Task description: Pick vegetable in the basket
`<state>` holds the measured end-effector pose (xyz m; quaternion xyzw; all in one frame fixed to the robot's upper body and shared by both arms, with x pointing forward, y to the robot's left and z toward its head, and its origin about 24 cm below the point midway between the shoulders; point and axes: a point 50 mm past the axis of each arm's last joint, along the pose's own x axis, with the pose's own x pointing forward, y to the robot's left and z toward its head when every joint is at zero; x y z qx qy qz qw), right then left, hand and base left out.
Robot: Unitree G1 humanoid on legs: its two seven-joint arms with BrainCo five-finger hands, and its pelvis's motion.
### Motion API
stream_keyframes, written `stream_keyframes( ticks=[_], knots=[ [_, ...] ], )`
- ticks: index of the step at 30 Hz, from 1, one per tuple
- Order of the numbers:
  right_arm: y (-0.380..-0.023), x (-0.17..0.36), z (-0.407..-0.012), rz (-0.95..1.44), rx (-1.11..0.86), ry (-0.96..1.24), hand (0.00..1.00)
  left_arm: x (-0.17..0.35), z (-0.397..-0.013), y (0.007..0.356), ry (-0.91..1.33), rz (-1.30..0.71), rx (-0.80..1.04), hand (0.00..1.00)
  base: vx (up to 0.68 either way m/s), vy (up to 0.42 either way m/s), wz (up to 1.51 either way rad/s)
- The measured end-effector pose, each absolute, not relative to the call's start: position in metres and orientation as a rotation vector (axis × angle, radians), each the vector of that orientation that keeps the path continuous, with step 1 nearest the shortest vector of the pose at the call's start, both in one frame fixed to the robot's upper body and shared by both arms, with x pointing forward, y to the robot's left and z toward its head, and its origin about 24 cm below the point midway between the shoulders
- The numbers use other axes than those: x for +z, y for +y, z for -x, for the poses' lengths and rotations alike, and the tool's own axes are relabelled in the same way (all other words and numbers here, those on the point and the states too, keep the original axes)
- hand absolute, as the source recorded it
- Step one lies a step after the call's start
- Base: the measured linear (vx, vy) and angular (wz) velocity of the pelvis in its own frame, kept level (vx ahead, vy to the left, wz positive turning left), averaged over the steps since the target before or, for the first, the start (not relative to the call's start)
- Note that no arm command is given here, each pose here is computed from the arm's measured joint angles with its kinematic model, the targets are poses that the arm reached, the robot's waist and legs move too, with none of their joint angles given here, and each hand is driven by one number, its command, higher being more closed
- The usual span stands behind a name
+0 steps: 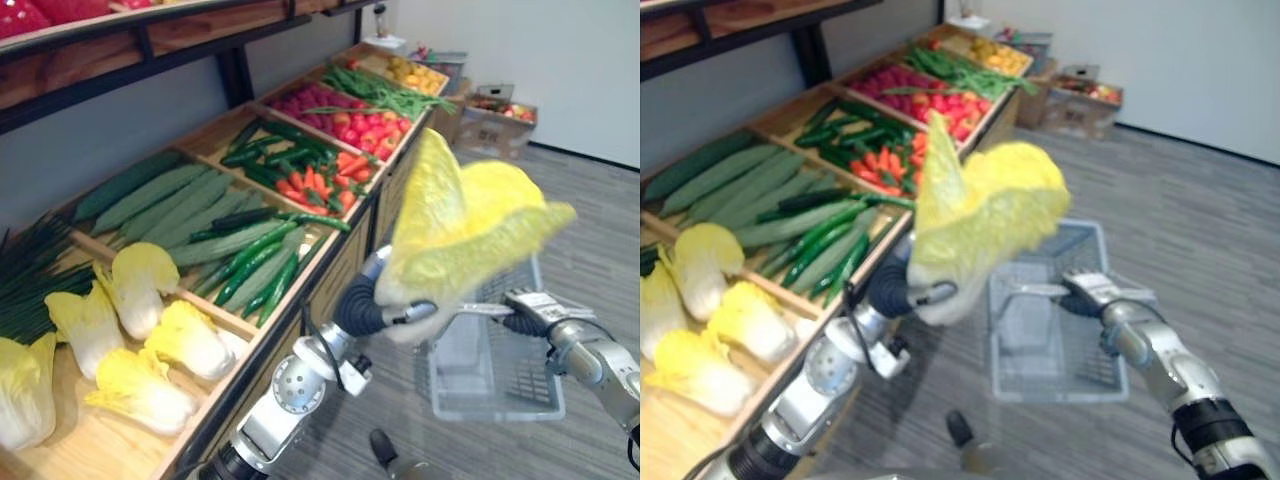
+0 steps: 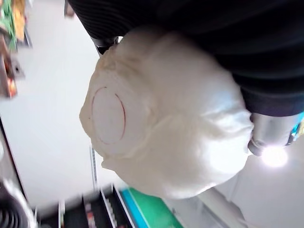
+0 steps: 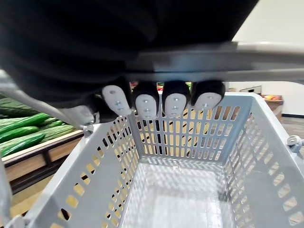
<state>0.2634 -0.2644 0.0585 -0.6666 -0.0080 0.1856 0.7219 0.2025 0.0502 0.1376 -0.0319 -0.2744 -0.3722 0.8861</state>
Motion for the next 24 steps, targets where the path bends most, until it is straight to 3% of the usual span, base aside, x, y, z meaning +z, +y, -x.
stream_keyframes(
  ticks=[11,24],
  knots=[
    [-0.282,0.092,-0.278,1.644,0.412,-0.023,1.0,0.138,-0.173,0.035,-0.492,0.16,-1.152,1.0,-0.03,-0.029,-0.03],
    [-0.274,0.118,-0.282,1.695,0.415,-0.161,1.0,0.131,-0.152,0.035,-0.419,0.092,-1.405,1.0,-0.01,-0.013,0.03]
  ],
)
